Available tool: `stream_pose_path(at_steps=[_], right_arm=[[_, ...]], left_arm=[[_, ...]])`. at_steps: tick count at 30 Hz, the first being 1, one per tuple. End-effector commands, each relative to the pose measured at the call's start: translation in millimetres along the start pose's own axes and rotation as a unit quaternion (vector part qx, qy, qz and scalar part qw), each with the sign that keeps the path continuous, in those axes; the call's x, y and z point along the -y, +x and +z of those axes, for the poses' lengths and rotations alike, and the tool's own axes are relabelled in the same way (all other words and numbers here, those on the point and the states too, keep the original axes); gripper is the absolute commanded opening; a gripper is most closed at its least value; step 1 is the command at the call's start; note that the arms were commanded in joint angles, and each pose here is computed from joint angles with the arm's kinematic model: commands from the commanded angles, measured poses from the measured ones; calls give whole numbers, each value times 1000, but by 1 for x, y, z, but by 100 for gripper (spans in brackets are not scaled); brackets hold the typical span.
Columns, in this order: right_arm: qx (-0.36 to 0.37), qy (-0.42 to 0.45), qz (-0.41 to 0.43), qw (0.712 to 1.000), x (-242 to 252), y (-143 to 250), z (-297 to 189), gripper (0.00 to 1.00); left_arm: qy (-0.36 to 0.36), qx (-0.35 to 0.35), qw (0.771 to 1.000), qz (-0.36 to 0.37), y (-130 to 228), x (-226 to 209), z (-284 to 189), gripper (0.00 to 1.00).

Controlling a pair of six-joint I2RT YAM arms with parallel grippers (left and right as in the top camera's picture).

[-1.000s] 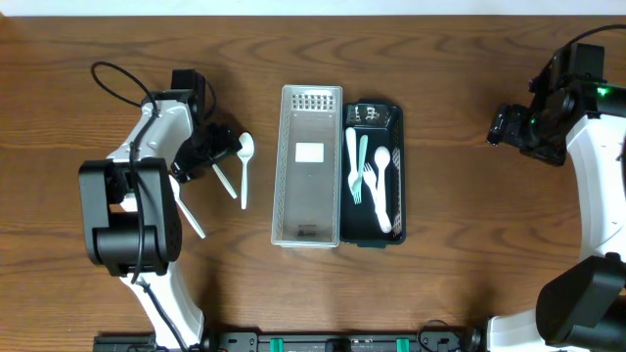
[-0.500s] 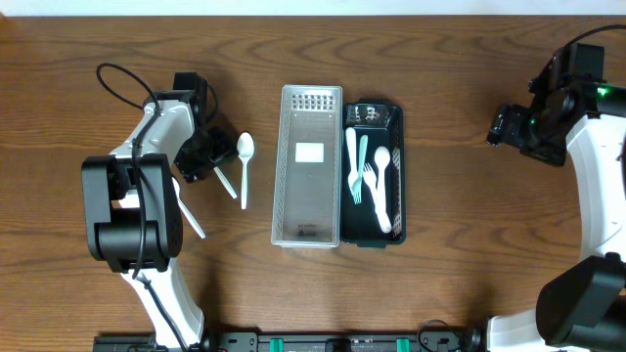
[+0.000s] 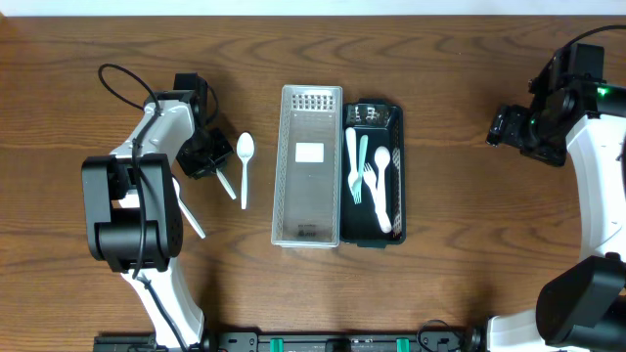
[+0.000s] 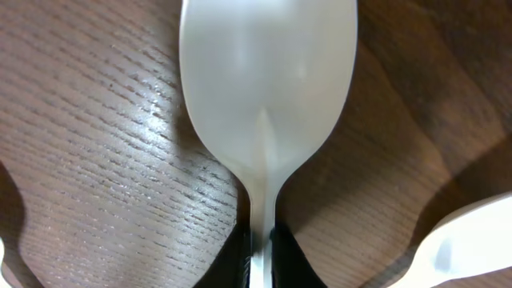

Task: Pack container
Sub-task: 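Carry the spoon with the left gripper into the clear basket and release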

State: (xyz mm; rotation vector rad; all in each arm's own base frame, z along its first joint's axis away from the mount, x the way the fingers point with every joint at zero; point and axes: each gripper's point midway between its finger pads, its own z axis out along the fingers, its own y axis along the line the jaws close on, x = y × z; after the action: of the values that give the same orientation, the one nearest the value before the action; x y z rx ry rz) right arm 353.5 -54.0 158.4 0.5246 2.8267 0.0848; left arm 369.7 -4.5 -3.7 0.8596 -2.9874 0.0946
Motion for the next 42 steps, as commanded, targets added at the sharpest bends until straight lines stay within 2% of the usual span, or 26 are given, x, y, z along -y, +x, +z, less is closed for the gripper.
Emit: stream_pose_path(at_steps=[1,7,10,14,19,23,29,38,40,41,42], right_arm=[[-5,-3,-10,1000,-2,2,2,84],[-6,-3,-10,1000,-2,2,2,84],[-5,-3,-10,1000,-2,2,2,84],[-5,-3,-10,1000,-2,2,2,84],[-5,-3,-10,1000,-2,2,2,84],[-4,-4,-10,1000,-2,1,2,84],[-5,-8,-10,1000,-3,2,2,84],[-5,-8,-10,1000,-3,2,2,85],[-5,-8,-10,1000,-3,2,2,85],[-6,-11,-10,1000,-4,2,2,85],[-6,-11,-10,1000,-4,2,2,85]], left_arm=[[-5,-11,1000,-3,0,-3,9,6],[-3,-6,1000,-1,2,-2,-4,6],[7,11,1000,9,4,2,-29,6],[40,67,996,40,13,17,-86,6],[89,135,980,117,51,48,-155,6],[121,161,958,204,94,82,-182,6],[100,148,932,315,143,121,-163,6],[31,88,928,361,164,139,-95,6],[19,76,929,361,163,138,-82,8],[15,72,930,361,163,138,-78,16],[12,69,930,360,162,138,-75,17]])
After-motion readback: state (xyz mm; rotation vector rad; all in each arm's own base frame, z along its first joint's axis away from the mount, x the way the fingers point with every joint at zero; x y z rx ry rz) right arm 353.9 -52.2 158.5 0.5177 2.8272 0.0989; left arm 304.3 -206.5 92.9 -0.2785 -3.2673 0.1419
